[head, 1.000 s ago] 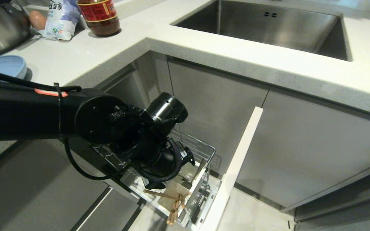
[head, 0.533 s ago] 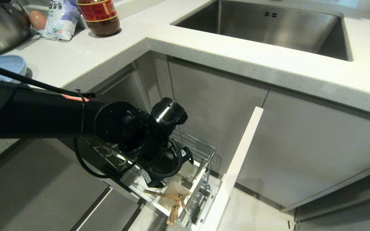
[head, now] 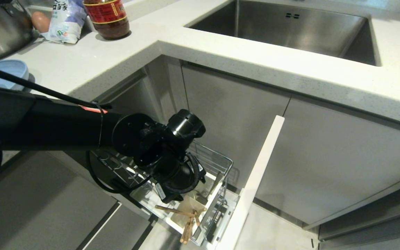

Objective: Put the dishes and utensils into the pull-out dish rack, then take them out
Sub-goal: Take the fork out of the cupboard

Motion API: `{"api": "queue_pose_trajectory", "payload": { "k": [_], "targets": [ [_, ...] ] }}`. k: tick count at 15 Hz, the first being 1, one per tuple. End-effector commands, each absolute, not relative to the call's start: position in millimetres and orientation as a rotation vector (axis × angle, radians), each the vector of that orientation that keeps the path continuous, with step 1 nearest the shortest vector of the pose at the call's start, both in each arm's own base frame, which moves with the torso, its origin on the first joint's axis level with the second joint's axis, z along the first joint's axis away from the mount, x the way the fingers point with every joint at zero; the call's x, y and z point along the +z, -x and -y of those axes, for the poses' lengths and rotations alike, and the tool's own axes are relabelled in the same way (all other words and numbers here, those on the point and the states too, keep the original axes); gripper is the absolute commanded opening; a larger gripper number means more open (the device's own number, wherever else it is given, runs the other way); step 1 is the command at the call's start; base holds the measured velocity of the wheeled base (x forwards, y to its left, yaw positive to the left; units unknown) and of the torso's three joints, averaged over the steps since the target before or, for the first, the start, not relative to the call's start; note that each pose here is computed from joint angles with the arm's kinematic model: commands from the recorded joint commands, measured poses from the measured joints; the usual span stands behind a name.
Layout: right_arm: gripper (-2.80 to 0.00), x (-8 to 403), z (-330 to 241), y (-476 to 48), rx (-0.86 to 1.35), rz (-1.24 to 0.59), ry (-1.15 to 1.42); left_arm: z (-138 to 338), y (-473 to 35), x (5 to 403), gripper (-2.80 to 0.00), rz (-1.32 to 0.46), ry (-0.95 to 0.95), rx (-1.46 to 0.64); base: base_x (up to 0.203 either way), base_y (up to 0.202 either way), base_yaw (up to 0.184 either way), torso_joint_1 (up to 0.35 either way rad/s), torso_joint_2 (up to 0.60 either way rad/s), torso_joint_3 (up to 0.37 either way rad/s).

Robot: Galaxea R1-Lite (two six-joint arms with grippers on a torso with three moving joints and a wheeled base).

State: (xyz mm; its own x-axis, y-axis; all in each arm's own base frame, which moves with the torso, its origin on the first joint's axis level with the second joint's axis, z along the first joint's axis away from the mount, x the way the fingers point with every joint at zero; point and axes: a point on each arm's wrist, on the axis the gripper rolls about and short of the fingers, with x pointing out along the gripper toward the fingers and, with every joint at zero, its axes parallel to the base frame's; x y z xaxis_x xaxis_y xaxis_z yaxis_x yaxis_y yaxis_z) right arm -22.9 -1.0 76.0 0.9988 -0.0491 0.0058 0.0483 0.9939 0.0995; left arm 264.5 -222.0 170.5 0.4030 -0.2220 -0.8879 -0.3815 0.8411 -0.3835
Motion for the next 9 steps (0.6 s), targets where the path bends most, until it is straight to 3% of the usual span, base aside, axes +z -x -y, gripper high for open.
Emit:
{"api": "queue_pose_trajectory", "payload": {
  "k": [1,9],
  "targets": [
    [-2.80,76.0,1.0,23.2,-0.049,0.013,-0.100,221.9,-264.6,169.6,-2.80,-1.172,0.597,0.119,0.000,0.000,0.000,0.000,0.00,0.000],
    [-2.80,76.0,1.0,23.2,-0.049,0.013,-0.100,221.9,-264.0,171.6,-2.80,-1.167,0.595,0.118,0.000,0.000,0.000,0.000,0.00,0.000]
  ]
}}
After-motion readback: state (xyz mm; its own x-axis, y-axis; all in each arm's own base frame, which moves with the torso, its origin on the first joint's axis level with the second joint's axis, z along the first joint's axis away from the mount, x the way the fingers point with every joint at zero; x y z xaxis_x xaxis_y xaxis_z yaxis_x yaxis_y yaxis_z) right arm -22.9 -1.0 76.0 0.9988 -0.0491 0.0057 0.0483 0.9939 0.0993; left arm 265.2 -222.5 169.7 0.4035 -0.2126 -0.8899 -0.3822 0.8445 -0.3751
